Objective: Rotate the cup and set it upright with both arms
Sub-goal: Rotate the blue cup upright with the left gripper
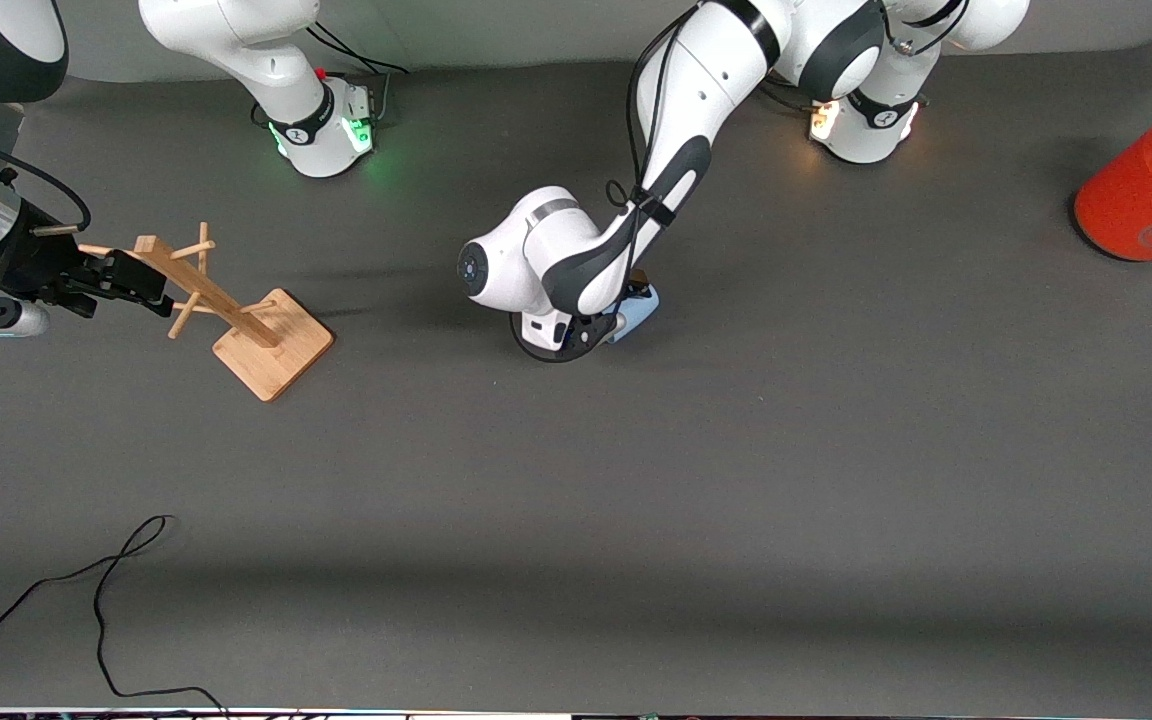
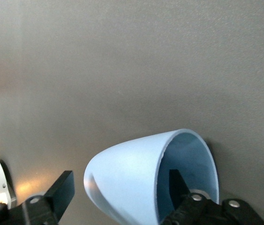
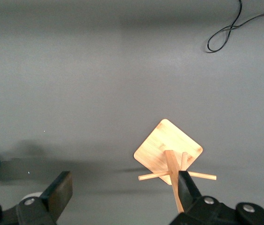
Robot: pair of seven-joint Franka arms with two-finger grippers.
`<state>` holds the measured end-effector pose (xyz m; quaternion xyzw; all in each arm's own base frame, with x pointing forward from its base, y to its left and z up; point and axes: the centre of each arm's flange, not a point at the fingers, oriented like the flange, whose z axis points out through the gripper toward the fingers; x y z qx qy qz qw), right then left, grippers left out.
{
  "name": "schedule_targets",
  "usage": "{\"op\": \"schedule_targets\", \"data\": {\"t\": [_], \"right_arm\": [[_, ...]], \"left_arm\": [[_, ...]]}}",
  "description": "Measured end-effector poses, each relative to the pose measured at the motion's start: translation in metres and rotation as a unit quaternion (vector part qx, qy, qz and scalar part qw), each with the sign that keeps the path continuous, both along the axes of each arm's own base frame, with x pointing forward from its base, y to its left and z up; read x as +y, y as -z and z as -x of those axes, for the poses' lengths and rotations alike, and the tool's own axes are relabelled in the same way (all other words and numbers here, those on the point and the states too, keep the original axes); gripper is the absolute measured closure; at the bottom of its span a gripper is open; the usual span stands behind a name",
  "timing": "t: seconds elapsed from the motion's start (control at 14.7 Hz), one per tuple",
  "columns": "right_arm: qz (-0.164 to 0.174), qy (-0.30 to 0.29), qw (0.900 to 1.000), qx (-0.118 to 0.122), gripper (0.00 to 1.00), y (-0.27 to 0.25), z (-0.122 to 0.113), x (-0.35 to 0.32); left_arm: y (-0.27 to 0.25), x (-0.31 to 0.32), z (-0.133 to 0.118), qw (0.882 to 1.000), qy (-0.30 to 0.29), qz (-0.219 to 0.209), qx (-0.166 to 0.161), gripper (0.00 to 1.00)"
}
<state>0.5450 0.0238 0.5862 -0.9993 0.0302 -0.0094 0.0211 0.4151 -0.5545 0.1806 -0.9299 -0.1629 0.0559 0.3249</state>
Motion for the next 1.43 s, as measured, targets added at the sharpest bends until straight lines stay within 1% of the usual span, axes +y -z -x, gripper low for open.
{"op": "schedule_targets", "data": {"t": [0.14, 0.2, 0.34, 0.41, 0.54, 0.61, 0.82, 0.89, 0.95, 1.09, 1.23, 1.29, 1.43], "right_arm": [[0.0, 0.0, 1.0, 0.0, 0.0, 0.0, 0.0, 0.0], [0.0, 0.0, 1.0, 0.0, 0.0, 0.0, 0.0, 0.0], [0.0, -0.001, 1.0, 0.0, 0.0, 0.0, 0.0, 0.001], [0.0, -0.002, 1.0, 0.0, 0.0, 0.0, 0.0, 0.002], [0.0, -0.004, 1.0, 0.0, 0.0, 0.0, 0.0, 0.004], [0.0, -0.004, 1.0, 0.0, 0.0, 0.0, 0.0, 0.005], [0.001, -0.007, 1.0, 0.0, 0.0, 0.0, 0.0, 0.008], [0.001, -0.01, 1.0, 0.0, 0.0, 0.0, 0.001, 0.011], [0.001, -0.014, 1.0, 0.0, 0.0, 0.0, 0.001, 0.015], [0.004, -0.02, 1.0, -0.001, 0.0, -0.001, 0.001, 0.021], [0.027, -0.033, 0.999, -0.005, 0.0, -0.003, 0.003, 0.03], [0.037, -0.038, 0.999, -0.007, 0.0, -0.004, 0.004, 0.037], [0.044, -0.042, 0.998, -0.009, 0.0, -0.005, 0.005, 0.044]], "left_arm": [[-0.001, 0.0, 0.001, 1.0, -0.001, -0.003, 0.001, 0.22], [-0.003, 0.0, 0.001, 1.0, -0.001, -0.003, 0.001, 0.4], [-0.012, 0.001, 0.001, 1.0, -0.003, -0.008, 0.003, 0.59], [-0.017, 0.001, 0.001, 1.0, -0.004, -0.01, 0.004, 0.7], [-0.026, 0.0, 0.001, 1.0, -0.004, -0.007, 0.002, 0.9], [-0.029, -0.001, 0.001, 1.0, -0.004, -0.005, 0.0, 0.96], [-0.047, -0.002, -0.001, 1.0, -0.005, 0.002, -0.005, 0.96], [-0.06, -0.002, -0.004, 1.0, -0.009, 0.007, -0.008, 0.96], [-0.082, -0.001, -0.01, 1.0, -0.015, 0.023, -0.014, 0.96], [-0.149, 0.013, -0.033, 0.997, -0.026, 0.075, -0.019, 0.96], [-0.219, 0.045, -0.053, 0.991, -0.02, 0.133, -0.025, 0.96], [-0.243, 0.063, -0.054, 0.986, -0.012, 0.161, -0.037, 0.96], [-0.27, 0.093, -0.038, 0.976, 0.009, 0.208, -0.064, 0.96]]}}
